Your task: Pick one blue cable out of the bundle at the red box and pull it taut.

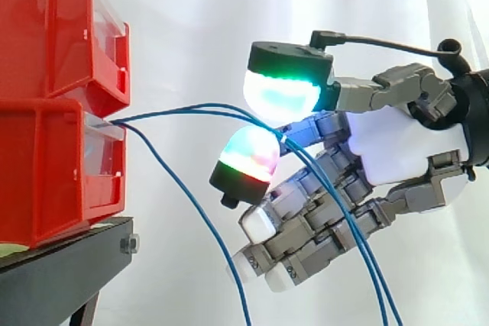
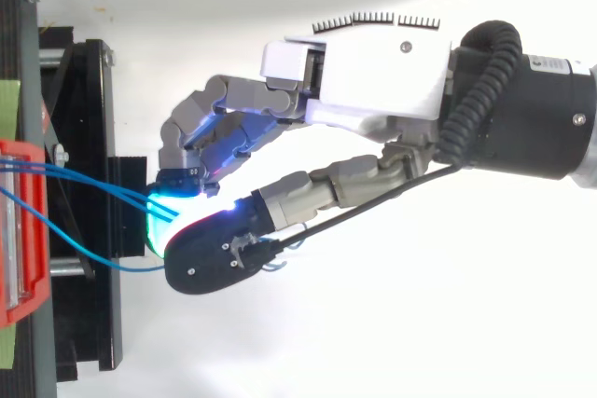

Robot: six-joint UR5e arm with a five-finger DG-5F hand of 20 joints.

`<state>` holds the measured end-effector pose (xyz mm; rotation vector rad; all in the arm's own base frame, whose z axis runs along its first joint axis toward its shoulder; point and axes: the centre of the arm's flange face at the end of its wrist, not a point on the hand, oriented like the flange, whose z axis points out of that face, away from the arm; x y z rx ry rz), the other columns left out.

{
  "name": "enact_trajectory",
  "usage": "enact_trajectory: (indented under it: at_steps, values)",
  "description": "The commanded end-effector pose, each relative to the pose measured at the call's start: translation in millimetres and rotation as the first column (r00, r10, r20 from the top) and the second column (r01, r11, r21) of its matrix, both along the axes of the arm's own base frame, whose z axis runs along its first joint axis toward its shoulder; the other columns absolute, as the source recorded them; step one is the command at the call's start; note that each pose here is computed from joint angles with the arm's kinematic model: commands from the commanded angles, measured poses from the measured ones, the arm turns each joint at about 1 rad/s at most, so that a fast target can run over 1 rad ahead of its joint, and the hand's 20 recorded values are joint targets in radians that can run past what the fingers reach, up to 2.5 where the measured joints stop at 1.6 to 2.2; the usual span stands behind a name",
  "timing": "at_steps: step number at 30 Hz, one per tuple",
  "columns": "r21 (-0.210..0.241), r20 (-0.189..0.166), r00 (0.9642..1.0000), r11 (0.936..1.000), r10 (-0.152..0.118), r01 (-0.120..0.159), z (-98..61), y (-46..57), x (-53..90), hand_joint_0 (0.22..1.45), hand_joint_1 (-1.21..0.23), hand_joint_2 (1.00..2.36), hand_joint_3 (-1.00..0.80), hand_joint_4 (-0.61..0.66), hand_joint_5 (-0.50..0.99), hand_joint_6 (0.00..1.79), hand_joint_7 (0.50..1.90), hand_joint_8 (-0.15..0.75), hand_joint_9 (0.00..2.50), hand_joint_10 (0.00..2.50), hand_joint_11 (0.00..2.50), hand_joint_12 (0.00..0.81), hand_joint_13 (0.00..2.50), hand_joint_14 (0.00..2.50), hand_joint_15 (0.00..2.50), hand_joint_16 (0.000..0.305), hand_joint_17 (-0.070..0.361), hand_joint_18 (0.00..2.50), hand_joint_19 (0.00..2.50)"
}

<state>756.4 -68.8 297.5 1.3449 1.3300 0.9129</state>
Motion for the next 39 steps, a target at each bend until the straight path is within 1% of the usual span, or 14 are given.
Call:
enact_trajectory:
  at_steps: [1, 3, 5, 8, 10, 15, 16, 17, 24, 25, 26, 30, 31, 39]
  values:
    - [0.000, 0.000, 1.0000, 1.0000, 0.001, -0.001, 0.0, 0.2, 0.0, 0.59, -0.56, 1.01, -0.35, 0.07, -0.20, 0.89, 0.92, 0.292, 0.74, 0.01, 0.58, 0.367, 0.32, 0.00, 0.14, 0.049, 0.110, 0.29, 0.09]
    - [0.000, 0.000, 1.0000, 1.0000, -0.001, 0.001, 0.0, -1.0, -0.1, 0.59, -0.56, 1.01, -0.31, 0.06, -0.20, 0.90, 0.91, 0.297, 0.74, 0.01, 0.58, 0.368, 0.31, 0.00, 0.14, 0.049, 0.111, 0.29, 0.09]
    - [0.000, 0.000, 1.0000, 1.0000, 0.001, -0.001, 0.0, 0.2, 0.0, 0.59, -0.59, 1.02, -0.25, 0.06, -0.20, 0.91, 0.91, 0.300, 0.74, 0.01, 0.59, 0.369, 0.32, 0.00, 0.14, 0.050, 0.111, 0.29, 0.09]
    - [0.003, 0.002, 1.0000, 1.0000, 0.000, 0.000, 0.7, 0.2, 0.3, 0.59, -0.61, 1.02, -0.20, 0.07, -0.20, 0.92, 0.91, 0.303, 0.75, 0.01, 0.59, 0.370, 0.32, 0.00, 0.14, 0.049, 0.111, 0.30, 0.09]
    - [0.005, 0.004, 1.0000, 1.0000, -0.002, 0.002, 1.4, -0.9, 0.5, 0.59, -0.62, 1.02, -0.18, 0.07, -0.20, 0.92, 0.91, 0.308, 0.76, 0.01, 0.60, 0.372, 0.33, 0.00, 0.14, 0.049, 0.111, 0.30, 0.09]
    - [0.006, 0.004, 1.0000, 1.0000, -0.001, 0.001, 2.6, 0.3, 0.8, 0.60, -0.68, 1.02, -0.15, 0.07, -0.19, 0.93, 0.90, 0.312, 0.79, 0.01, 0.66, 0.370, 0.35, 0.00, 0.13, 0.050, 0.113, 0.33, 0.07]
    - [0.006, -0.002, 1.0000, 1.0000, -0.001, 0.001, 1.6, 0.2, -0.1, 0.60, -0.70, 1.02, -0.15, 0.06, -0.19, 0.93, 0.90, 0.313, 0.79, 0.01, 0.66, 0.370, 0.35, 0.00, 0.13, 0.050, 0.113, 0.34, 0.08]
    - [0.006, -0.001, 1.0000, 1.0000, -0.001, 0.001, 2.3, 0.2, 0.2, 0.61, -0.72, 1.02, -0.16, 0.06, -0.19, 0.93, 0.89, 0.312, 0.79, 0.01, 0.66, 0.372, 0.35, 0.00, 0.14, 0.050, 0.113, 0.34, 0.07]
    - [0.005, -0.001, 1.0000, 1.0000, -0.005, 0.005, 2.3, -1.3, 0.1, 0.63, -0.79, 1.02, -0.17, 0.03, -0.19, 0.92, 0.94, 0.308, 0.81, 0.01, 0.68, 0.372, 0.37, 0.00, 0.13, 0.050, 0.112, 0.36, 0.06]
    - [0.005, -0.002, 1.0000, 1.0000, -0.004, 0.004, 2.2, -0.1, 0.0, 0.66, -0.83, 1.02, -0.20, 0.01, -0.19, 0.92, 0.96, 0.310, 0.81, 0.01, 0.67, 0.372, 0.37, 0.00, 0.13, 0.050, 0.112, 0.36, 0.05]
    - [0.005, -0.002, 1.0000, 1.0000, -0.004, 0.004, 2.2, -0.1, 0.0, 0.67, -0.84, 1.02, -0.22, 0.01, -0.19, 0.92, 1.01, 0.308, 0.81, 0.01, 0.67, 0.371, 0.38, 0.00, 0.12, 0.050, 0.112, 0.37, 0.05]
    - [0.005, -0.002, 1.0000, 1.0000, -0.002, 0.002, 2.2, 1.0, 0.1, 0.70, -0.85, 1.01, -0.29, 0.00, -0.19, 0.92, 1.03, 0.307, 0.82, 0.01, 0.67, 0.371, 0.39, 0.00, 0.12, 0.050, 0.112, 0.39, 0.05]
    - [0.005, -0.002, 1.0000, 1.0000, -0.002, 0.002, 2.2, 1.0, 0.1, 0.71, -0.84, 1.01, -0.32, -0.01, -0.19, 0.92, 1.00, 0.305, 0.82, 0.01, 0.67, 0.371, 0.39, 0.01, 0.12, 0.049, 0.111, 0.40, 0.04]
    - [0.005, -0.002, 1.0000, 1.0000, -0.001, 0.001, 2.2, 1.2, 0.1, 0.73, -0.83, 1.01, -0.41, -0.01, -0.20, 0.92, 0.99, 0.305, 0.83, 0.01, 0.69, 0.370, 0.39, 0.00, 0.11, 0.049, 0.111, 0.40, 0.03]
